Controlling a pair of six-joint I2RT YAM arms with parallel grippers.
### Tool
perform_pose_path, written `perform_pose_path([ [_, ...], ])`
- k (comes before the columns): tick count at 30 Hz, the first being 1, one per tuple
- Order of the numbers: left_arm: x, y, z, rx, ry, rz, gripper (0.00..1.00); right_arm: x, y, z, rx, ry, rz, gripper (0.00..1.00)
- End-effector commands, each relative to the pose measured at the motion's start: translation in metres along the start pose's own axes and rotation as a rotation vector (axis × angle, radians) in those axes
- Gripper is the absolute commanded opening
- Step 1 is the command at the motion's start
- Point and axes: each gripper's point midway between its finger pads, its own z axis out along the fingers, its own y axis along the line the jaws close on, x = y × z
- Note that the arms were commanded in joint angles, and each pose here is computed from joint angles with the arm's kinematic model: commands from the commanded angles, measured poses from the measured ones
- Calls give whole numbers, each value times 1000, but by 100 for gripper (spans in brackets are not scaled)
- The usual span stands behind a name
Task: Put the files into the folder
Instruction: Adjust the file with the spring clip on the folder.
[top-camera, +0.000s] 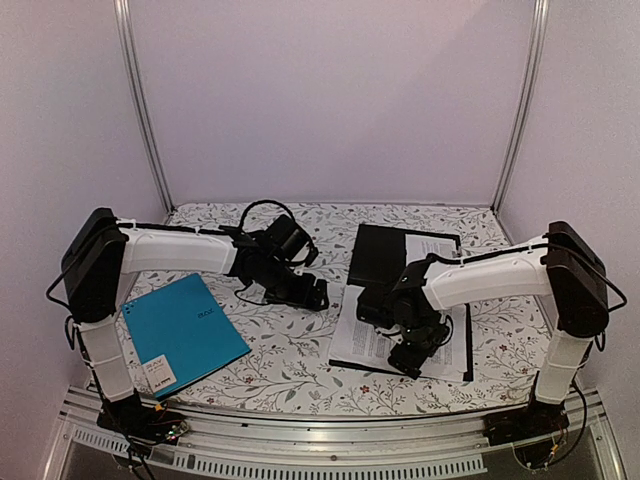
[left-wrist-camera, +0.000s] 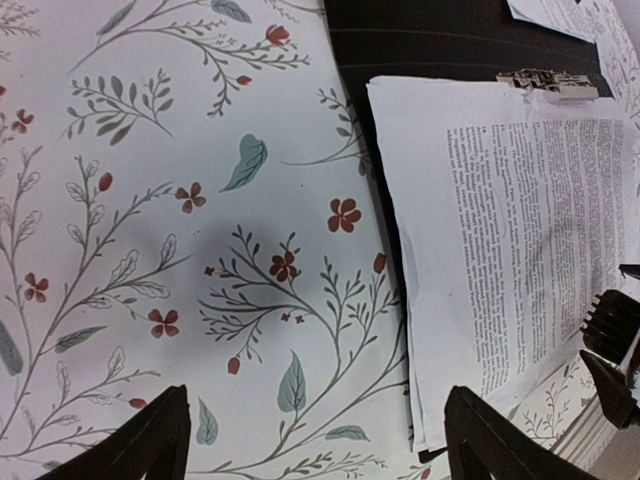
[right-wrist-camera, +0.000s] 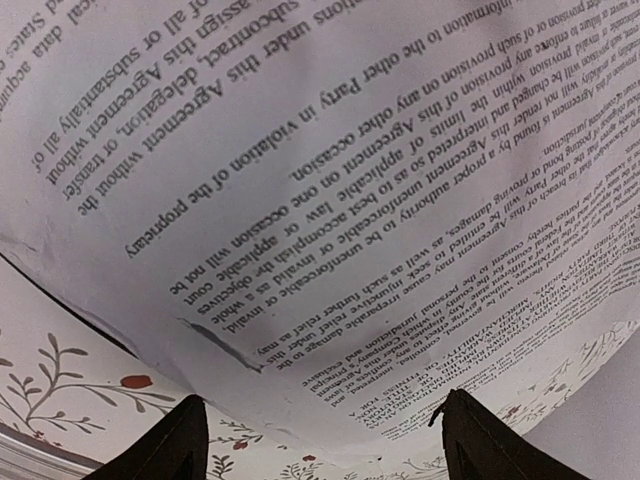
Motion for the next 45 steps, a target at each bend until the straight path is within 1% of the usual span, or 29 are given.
perform_pose_path([
  [1,-6,2,-6,11,-22,-16,88,-3,-1,2,23,11,1,80],
  [17,-5,3,-6,14,-22,-21,88,-2,-9,7,80,33,12,80],
  [34,-2,3,-4,24,-14,-26,88,0,-23,2,123,40,28,80],
  [37,-2,2,-4,26,-13,-26,88,2,-21,1,104,40,28,80],
  [41,-2,2,-2,29,-12,-28,88,3,-10,-9,44,-2,7,82],
  [45,0,2,0,34,-4,-31,88,10,-9,-14,17,-11,8,83],
])
